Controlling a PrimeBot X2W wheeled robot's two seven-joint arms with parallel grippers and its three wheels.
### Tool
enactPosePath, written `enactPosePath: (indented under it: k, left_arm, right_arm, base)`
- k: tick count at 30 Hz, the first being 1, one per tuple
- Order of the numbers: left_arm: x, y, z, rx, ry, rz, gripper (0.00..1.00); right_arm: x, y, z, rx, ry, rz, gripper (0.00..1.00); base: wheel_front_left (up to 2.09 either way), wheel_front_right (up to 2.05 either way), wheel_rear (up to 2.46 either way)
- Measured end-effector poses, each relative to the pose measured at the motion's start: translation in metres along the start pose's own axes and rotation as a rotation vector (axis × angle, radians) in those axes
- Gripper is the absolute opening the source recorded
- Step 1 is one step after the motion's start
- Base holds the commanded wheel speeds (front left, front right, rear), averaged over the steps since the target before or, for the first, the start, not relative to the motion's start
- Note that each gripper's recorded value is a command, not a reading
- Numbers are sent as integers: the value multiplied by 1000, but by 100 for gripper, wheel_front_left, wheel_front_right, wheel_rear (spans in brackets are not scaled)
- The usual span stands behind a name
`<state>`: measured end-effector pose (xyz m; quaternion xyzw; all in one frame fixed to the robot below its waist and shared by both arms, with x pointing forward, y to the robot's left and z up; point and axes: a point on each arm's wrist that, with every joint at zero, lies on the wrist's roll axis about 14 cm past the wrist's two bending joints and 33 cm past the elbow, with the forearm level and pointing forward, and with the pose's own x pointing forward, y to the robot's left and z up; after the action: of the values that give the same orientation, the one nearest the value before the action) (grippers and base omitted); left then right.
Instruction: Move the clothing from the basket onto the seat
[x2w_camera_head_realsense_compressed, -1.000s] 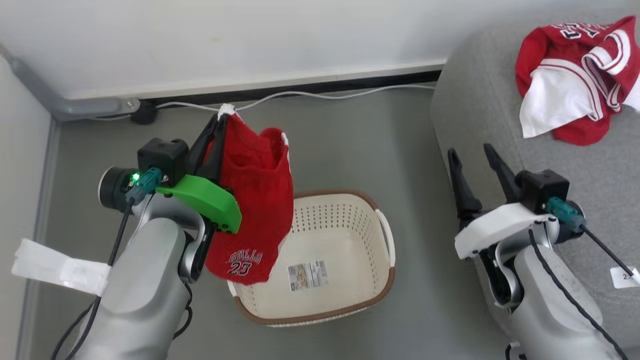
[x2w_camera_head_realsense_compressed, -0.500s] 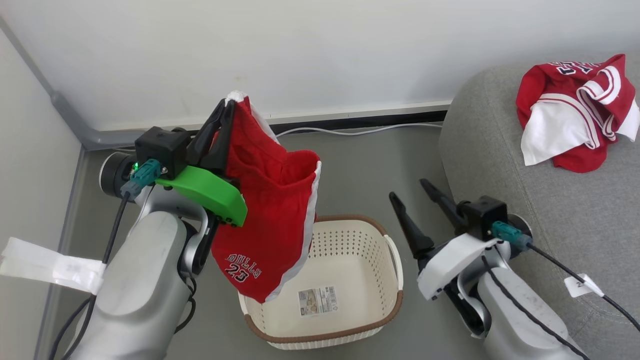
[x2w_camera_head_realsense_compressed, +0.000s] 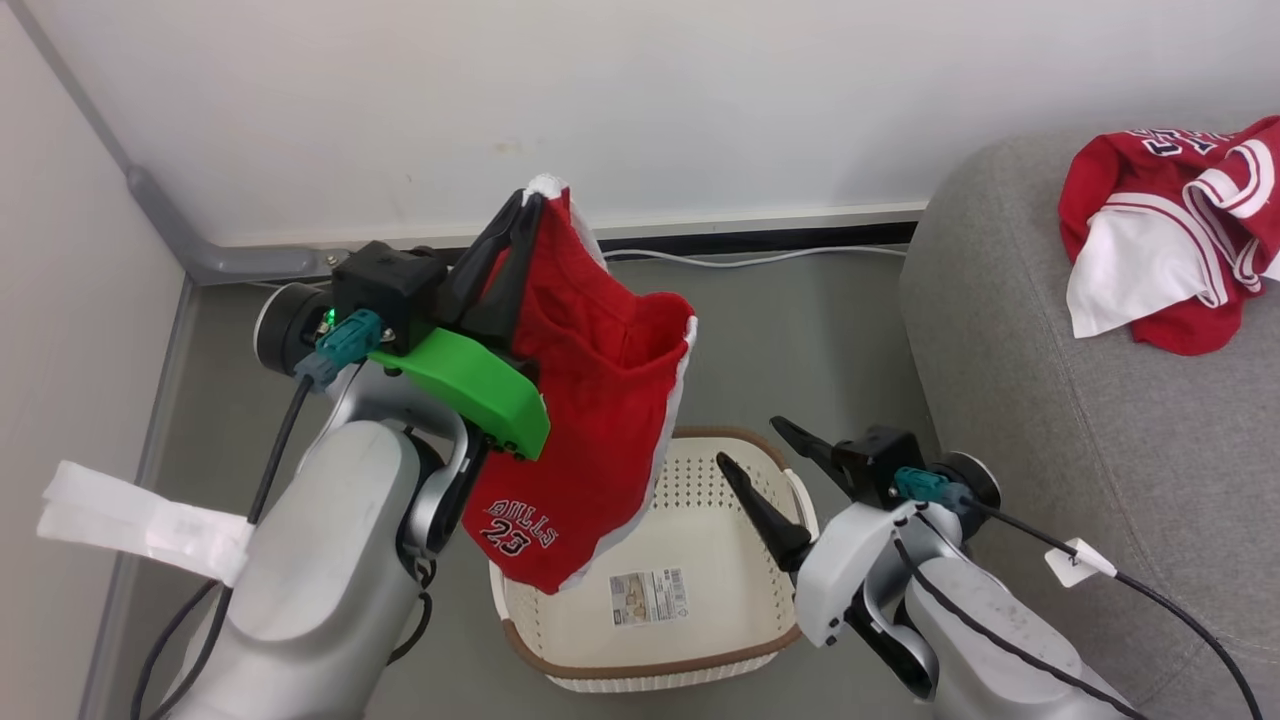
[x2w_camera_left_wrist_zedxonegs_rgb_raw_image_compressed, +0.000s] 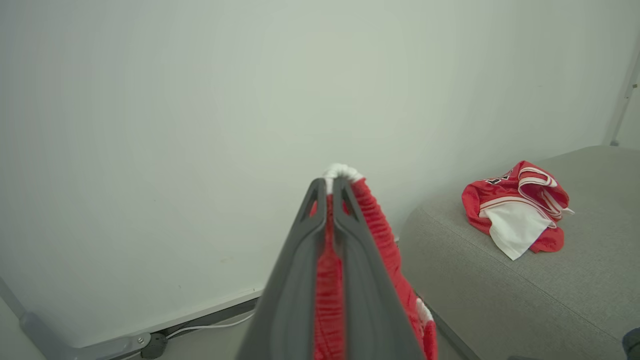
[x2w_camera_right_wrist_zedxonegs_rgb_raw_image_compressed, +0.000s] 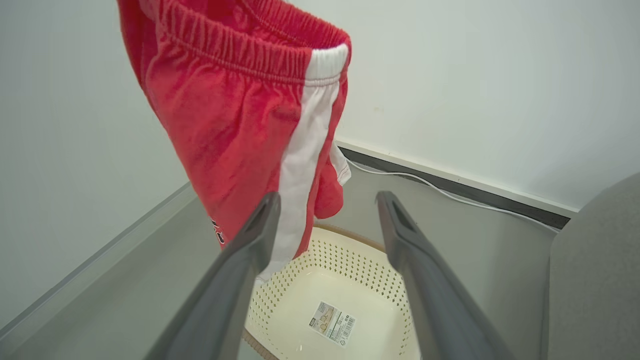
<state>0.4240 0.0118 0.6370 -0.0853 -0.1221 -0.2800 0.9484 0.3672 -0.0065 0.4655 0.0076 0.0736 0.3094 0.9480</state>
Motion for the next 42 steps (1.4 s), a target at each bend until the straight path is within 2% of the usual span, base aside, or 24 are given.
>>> enactPosePath:
  k: [10,21,26,27,28,29,30,31,32,36,42]
  left_arm:
    - [-5,-9,7,15,11,-17,0]
    - [-8,-30,17,15,9,-63,0]
    - [-11,-33,21,20,13,-64,0]
    - [-11,-33,22,21,12,-63,0]
    - [-11,-33,23,21,10,-62,0]
    - [-11,-33,23,21,8,-60,0]
    - [-11,-33,23,20,11,-59,0]
    - [-11,-32,23,20,13,-55,0]
    - [-11,-32,23,17,12,-51,0]
    - [-12,-20,20,-6,20,-3,0]
    - [-17,-7,-2,-32,73,43,0]
  right_arm:
    - [7,54,-17,1,63,176,100]
    - [16,55,-18,10,88,195,100]
    - [24,61,-2,-6,45,226,100]
    - [27,62,3,-17,34,236,80]
    - [30,63,7,-23,24,244,49]
    - [32,64,12,-25,13,249,41]
    - [33,64,15,-28,4,253,25]
    - [34,65,16,-31,2,257,17]
    - [34,66,17,-33,1,260,0]
    - [34,63,17,-32,3,254,0]
    - [35,37,24,-15,-20,179,0]
  base:
    - [0,0,0]
    - [0,0,0]
    - [0,0,0]
    - [0,0,0]
    - [0,0,0]
    - [0,0,0]
    - [0,0,0]
    - [0,0,0]
    - [0,0,0]
    - [0,0,0]
    - [0,0,0]
